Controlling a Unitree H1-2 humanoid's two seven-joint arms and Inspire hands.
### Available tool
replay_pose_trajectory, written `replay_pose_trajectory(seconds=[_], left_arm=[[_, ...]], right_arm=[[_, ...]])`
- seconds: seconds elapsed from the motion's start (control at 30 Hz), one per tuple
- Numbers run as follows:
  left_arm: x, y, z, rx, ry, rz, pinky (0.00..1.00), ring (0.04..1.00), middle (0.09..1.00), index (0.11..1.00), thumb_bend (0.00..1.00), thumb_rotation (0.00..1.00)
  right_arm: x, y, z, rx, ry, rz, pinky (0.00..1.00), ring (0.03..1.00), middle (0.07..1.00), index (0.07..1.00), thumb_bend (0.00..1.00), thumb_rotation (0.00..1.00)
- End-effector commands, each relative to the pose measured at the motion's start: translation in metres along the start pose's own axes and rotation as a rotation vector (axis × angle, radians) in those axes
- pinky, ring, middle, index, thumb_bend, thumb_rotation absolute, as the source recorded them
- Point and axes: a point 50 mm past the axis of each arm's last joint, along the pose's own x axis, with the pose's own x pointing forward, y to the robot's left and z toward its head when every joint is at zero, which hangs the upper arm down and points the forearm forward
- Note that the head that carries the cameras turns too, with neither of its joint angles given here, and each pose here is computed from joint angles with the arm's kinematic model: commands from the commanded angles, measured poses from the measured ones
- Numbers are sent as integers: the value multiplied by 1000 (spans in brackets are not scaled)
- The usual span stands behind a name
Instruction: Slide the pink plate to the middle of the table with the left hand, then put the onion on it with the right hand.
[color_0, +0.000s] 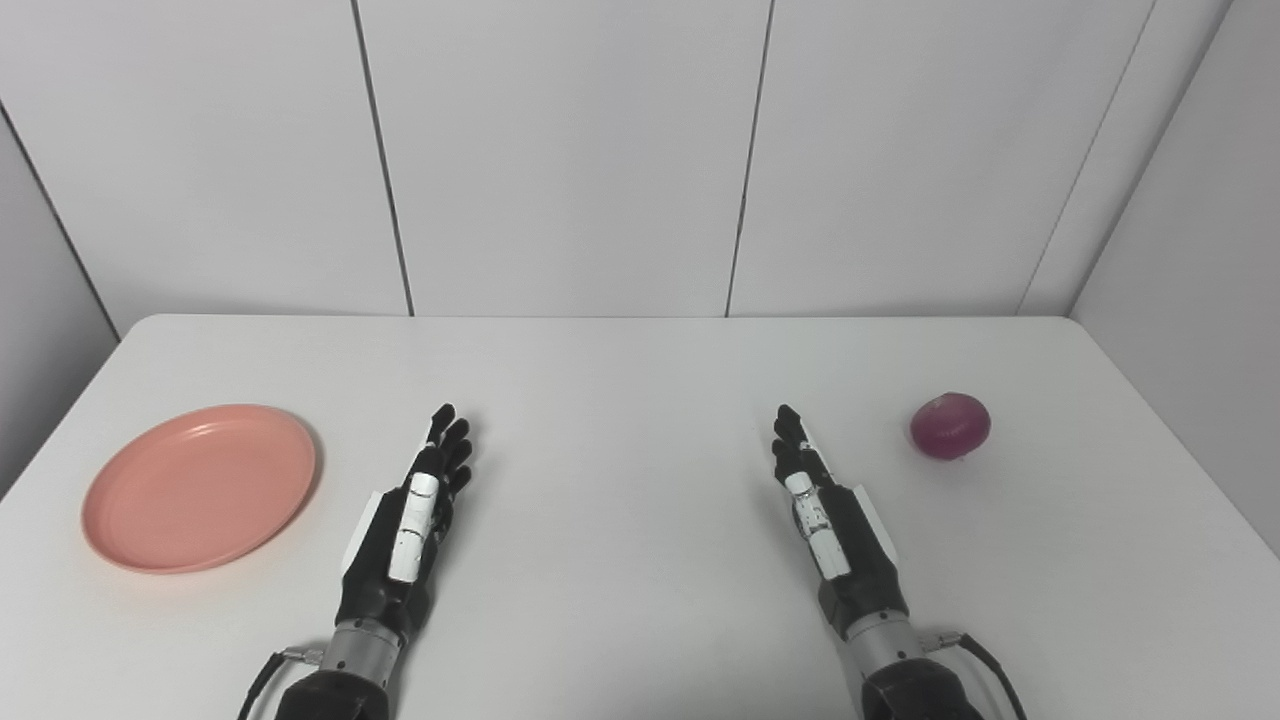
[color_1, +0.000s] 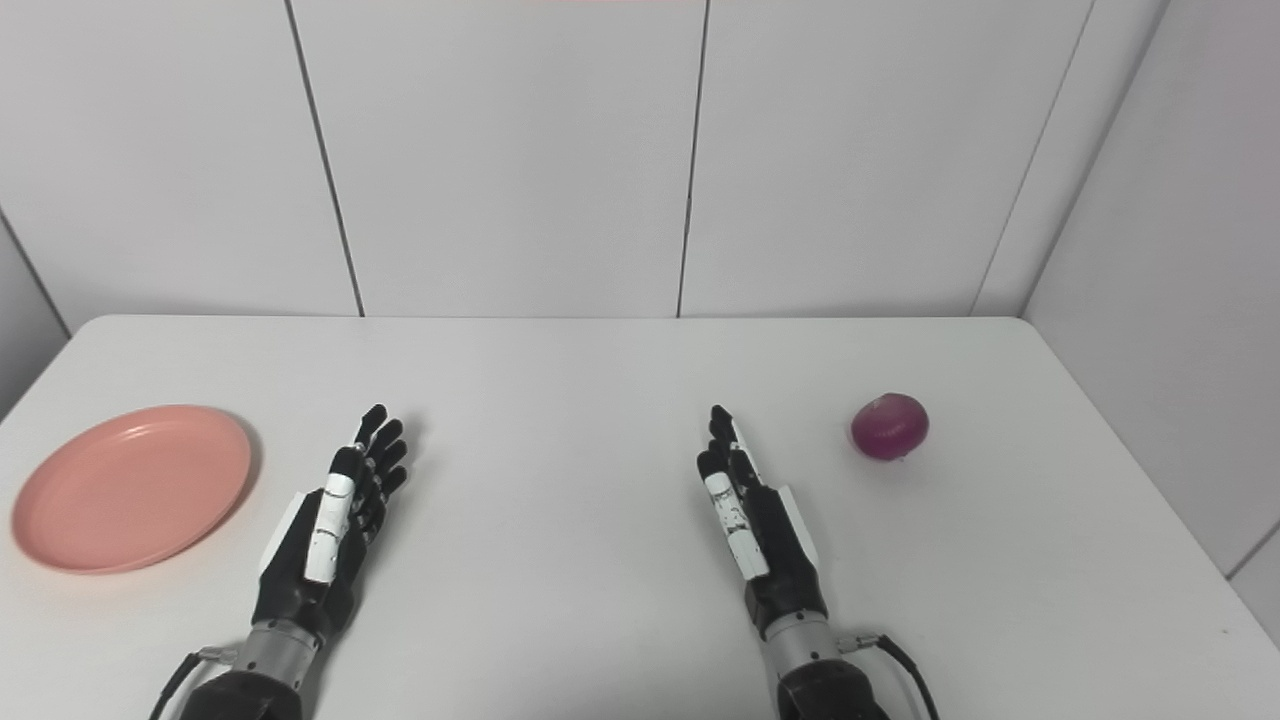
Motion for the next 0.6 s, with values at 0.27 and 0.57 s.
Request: replay_pose_trajectory(seconds=[0.27, 0.57], left_arm=[[-7, -4, -16, -15, 10, 8, 1000, 1000, 1000, 1000, 731, 1000], [-6, -9, -18, -11, 14, 19, 1000, 1000, 1000, 1000, 718, 1000]], right_arm=[[5, -7, 7, -15, -76, 0, 1000, 1000, 1000, 1000, 658, 946], [3, -12, 4, -15, -67, 8, 1000, 1000, 1000, 1000, 657, 954]])
